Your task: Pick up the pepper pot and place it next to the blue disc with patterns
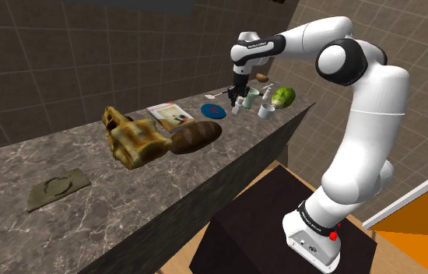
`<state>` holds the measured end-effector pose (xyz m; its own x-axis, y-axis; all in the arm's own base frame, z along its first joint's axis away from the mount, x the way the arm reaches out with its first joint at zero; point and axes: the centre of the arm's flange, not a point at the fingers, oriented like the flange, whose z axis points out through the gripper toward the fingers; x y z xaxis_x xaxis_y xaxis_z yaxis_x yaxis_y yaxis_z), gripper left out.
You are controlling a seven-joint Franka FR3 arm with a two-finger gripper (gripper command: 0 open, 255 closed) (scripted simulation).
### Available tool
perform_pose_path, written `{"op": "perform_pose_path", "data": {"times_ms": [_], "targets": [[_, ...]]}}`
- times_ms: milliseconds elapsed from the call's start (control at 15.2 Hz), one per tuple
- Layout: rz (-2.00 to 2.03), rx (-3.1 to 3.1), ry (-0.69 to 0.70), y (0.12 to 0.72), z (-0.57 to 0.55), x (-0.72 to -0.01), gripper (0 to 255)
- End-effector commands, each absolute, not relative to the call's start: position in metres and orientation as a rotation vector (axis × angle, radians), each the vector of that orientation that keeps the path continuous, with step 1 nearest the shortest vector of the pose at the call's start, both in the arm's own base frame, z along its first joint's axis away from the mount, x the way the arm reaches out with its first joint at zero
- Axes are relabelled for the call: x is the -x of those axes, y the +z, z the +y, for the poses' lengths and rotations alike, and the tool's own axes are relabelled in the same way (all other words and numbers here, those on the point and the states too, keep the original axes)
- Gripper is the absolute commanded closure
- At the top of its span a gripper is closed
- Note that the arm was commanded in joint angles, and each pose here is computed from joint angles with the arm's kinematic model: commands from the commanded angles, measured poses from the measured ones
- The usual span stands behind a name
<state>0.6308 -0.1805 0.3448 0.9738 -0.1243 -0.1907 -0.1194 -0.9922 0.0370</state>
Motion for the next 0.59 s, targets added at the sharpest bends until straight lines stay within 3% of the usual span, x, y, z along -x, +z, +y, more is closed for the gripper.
{"op": "perform_pose_path", "data": {"times_ms": [0,528], "targets": [[-0.189,-3.096,-0.302,0.337,-0.187,-0.631,255],[-0.19,-3.096,-0.302,0.295,-0.187,-0.631,255]]}}
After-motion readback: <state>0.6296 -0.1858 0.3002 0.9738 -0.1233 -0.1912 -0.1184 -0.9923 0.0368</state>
